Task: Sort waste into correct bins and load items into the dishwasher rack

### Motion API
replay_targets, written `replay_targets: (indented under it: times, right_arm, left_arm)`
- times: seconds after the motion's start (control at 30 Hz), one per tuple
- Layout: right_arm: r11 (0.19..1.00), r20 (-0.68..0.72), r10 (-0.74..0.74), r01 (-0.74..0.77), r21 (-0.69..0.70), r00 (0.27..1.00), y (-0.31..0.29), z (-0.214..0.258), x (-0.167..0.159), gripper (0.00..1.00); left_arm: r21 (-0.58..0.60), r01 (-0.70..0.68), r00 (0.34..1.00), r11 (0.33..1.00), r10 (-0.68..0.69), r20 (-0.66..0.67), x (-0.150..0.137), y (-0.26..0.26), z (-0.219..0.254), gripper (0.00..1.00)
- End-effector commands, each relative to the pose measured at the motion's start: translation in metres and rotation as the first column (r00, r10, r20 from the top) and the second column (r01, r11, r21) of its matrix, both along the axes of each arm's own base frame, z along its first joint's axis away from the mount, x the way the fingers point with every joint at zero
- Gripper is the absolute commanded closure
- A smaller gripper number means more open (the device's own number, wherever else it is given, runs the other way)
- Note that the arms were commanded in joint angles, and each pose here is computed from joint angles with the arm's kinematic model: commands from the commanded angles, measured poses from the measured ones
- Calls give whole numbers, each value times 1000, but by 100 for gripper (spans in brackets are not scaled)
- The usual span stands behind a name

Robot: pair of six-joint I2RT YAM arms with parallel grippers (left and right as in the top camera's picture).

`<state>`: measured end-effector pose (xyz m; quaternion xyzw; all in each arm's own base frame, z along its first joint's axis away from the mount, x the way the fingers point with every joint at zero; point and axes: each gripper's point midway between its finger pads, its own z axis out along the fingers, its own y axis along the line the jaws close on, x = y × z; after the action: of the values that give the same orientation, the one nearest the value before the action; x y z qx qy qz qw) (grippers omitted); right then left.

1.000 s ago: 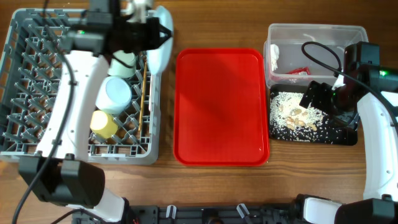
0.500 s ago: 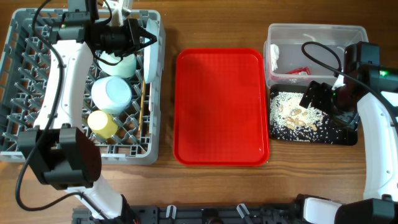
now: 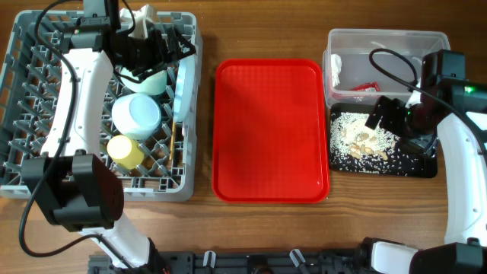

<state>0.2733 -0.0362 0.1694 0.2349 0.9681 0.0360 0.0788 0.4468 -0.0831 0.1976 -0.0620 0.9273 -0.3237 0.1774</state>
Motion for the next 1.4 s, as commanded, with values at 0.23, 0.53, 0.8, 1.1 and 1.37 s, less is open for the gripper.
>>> replay_targets:
  times: [0.23,0.53,0.8,1.1,1.37]
  right_arm:
    - [940,228,295,-324,103,928,86,19,40,0]
    - [871,419,437,-492,25,796,140,41,74,0]
    - [886,221,440,-461,55,871,117,18,32,0]
    - [885,314,441,-466,3,841,110,56,7,0]
    - [887,608,436,-430,-168,663,96,111,-42,0]
  left_arm:
    - [317,-252,966,914,257,28,-54,57,49,0]
    - [500,-288,898,817,412,-154,-108,80,28,0]
    - [544,-132,876,829,355,-328,-157,76,21,0]
    - [538,-79,926,839,262,-273,-191,55,40,0]
    - [438,-256,967,862,229,114,-224,55,66,0]
